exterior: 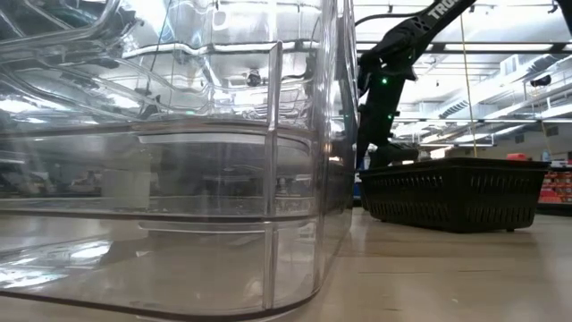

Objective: Stack baskets by color
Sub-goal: Stack the top black basket on the bottom black baskets

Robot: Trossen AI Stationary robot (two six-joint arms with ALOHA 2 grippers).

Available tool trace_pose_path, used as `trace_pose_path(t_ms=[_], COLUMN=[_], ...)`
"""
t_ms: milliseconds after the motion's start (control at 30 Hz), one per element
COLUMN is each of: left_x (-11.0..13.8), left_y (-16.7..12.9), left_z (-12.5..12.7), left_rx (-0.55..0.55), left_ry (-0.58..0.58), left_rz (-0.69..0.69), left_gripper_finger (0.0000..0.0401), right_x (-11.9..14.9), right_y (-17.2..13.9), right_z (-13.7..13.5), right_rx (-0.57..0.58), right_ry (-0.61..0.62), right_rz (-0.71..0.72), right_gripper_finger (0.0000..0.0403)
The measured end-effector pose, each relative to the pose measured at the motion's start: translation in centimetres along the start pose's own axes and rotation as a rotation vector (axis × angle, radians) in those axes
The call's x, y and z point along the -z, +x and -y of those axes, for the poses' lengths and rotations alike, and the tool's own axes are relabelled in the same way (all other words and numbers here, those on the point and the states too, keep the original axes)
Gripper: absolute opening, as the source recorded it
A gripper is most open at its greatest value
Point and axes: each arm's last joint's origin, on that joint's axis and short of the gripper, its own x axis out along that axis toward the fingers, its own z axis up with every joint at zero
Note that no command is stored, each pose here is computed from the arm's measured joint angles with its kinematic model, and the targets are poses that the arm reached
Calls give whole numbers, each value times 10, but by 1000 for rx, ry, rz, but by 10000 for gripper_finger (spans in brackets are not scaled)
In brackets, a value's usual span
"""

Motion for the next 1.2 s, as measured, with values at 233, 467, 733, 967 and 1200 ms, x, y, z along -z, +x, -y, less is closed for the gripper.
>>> trace_pose_path(t_ms=[233,467,733,967,1200], left_x=[0,0,0,0,1], left_y=[0,0,0,0,0], left_z=[0,0,0,0,0], left_rx=[0,1,0,0,0], left_ry=[0,0,0,0,-1], left_rz=[0,0,-1,-3,-7], left_gripper_finger=[20,12,22,13,19], right_x=[6,5,-1,0,1], right_y=[3,10,32,33,33], right_z=[3,1,-2,-4,-4], right_rx=[-15,-46,-27,-32,-18], right_ry=[21,19,-40,-22,4], right_rz=[6,16,-26,-75,-106], right_gripper_finger=[216,216,216,190,110])
